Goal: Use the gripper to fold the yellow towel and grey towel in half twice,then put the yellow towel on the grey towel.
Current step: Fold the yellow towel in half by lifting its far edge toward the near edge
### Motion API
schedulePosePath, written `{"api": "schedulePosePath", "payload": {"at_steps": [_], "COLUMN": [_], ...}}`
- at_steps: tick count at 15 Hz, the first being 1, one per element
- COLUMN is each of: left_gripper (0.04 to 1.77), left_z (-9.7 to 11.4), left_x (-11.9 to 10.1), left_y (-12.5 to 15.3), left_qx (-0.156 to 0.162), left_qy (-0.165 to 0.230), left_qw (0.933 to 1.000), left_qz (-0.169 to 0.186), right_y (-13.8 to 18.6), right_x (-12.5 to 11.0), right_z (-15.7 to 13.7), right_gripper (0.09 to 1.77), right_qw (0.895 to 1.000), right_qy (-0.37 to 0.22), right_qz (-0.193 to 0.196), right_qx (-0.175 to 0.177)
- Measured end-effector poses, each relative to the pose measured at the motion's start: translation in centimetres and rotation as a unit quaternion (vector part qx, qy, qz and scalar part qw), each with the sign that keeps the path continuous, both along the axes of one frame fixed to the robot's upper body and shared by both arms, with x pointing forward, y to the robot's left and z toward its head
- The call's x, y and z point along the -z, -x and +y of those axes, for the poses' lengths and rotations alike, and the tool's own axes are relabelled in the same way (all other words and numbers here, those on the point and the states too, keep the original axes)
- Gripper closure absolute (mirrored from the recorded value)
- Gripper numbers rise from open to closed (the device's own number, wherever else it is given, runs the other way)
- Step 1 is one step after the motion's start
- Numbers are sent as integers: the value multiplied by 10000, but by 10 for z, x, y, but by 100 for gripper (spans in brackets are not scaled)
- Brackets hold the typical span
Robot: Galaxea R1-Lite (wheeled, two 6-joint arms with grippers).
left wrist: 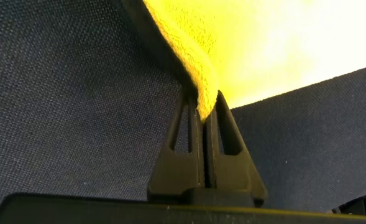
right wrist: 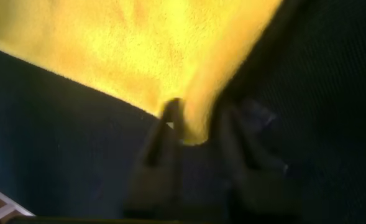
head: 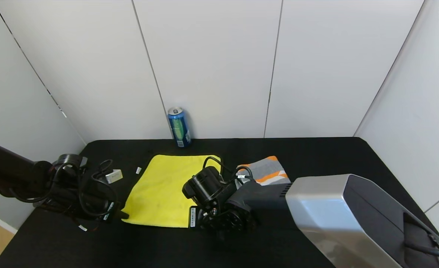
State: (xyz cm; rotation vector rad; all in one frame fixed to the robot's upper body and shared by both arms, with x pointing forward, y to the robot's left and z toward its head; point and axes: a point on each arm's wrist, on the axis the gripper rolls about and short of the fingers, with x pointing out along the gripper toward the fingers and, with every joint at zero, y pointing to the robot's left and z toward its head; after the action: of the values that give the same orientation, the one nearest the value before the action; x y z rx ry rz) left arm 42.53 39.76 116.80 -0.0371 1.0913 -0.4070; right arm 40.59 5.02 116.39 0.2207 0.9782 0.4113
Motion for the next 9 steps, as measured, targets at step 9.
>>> {"api": "schedulePosePath", "payload": {"at_steps": [9], "left_gripper": [169], "left_z": [0], "left_x": [-2], "left_y": [1], "left_qx": [-4], "left_qy": [1], "left_qw": [10000], "left_qz": [-24], "right_y": [1], "right_x": [1], "right_z": [-1], "right_gripper": [172], "right_qw": [10000], "right_qy": [47], "right_qz": [43], "right_qx": [14]}}
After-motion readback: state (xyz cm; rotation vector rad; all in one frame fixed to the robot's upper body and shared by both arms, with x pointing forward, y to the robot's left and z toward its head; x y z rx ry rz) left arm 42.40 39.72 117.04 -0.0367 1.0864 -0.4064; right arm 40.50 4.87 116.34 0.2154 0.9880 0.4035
